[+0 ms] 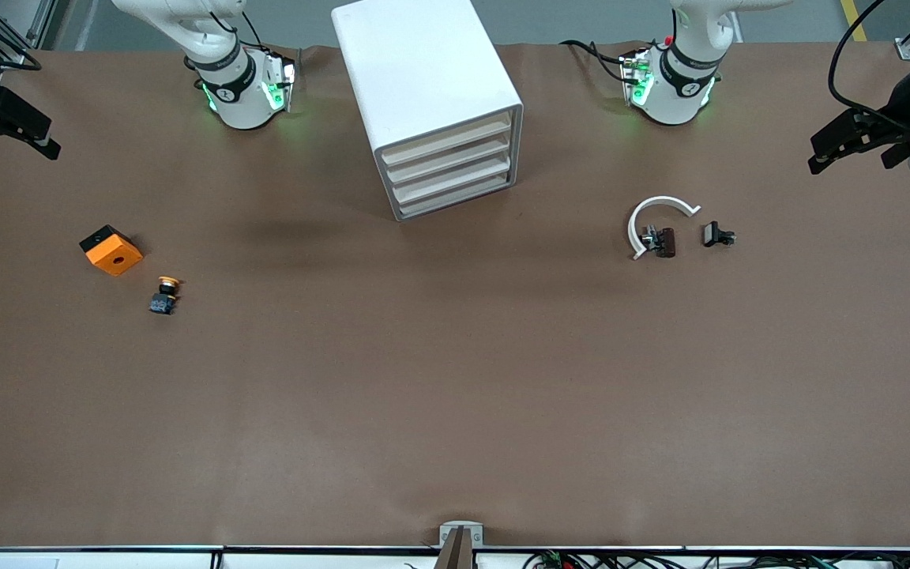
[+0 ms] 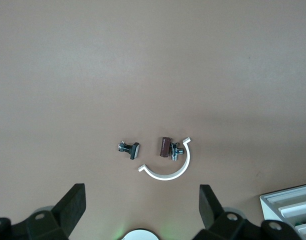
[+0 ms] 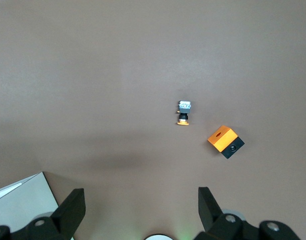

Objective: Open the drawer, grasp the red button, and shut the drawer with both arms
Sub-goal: 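Move the left gripper from rest to the white cabinet's drawer front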

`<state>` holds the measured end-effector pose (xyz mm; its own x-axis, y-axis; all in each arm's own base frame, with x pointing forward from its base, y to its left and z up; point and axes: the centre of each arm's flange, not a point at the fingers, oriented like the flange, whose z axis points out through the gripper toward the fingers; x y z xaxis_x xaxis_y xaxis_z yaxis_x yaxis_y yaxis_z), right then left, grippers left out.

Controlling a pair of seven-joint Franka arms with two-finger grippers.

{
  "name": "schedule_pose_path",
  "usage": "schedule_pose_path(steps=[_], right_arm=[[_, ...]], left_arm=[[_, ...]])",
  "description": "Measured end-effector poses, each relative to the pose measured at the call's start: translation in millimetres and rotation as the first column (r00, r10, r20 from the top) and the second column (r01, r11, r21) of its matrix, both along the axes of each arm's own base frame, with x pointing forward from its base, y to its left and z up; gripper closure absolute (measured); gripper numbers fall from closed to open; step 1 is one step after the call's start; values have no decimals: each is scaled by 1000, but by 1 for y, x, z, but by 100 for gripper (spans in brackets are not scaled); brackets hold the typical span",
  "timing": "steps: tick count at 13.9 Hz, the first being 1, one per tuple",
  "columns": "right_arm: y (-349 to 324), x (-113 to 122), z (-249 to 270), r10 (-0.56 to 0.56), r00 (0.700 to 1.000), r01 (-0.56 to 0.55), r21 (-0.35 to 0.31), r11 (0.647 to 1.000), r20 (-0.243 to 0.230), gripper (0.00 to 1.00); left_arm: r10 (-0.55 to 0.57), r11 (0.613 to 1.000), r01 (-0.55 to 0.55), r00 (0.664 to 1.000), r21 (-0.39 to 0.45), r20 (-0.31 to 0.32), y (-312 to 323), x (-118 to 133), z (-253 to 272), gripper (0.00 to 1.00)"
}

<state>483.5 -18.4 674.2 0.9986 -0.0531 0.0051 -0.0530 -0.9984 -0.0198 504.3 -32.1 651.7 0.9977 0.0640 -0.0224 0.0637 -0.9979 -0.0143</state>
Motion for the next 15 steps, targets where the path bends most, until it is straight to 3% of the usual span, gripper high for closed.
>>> schedule_pose_path(steps=[4, 7, 11, 15], right_arm=[[0, 0, 0, 1, 1000, -1, 0, 1000, 0, 0], [0, 0, 0, 1, 1000, -1, 0, 1000, 0, 0], [1, 0, 6, 3, 1000, -3, -1, 1000, 12, 0], [0, 6, -2, 0, 1000, 0, 0, 1000, -5, 0]], left_arm=[[-4, 1000, 4, 1000, 0, -4, -2, 1, -2, 0], [-20, 1000, 20, 999, -3, -34, -10, 16, -18, 0], [-95, 995, 93, 989, -28, -112, -64, 57, -85, 0], [-77, 997, 73, 982, -30, -170, -132, 83, -164, 0]])
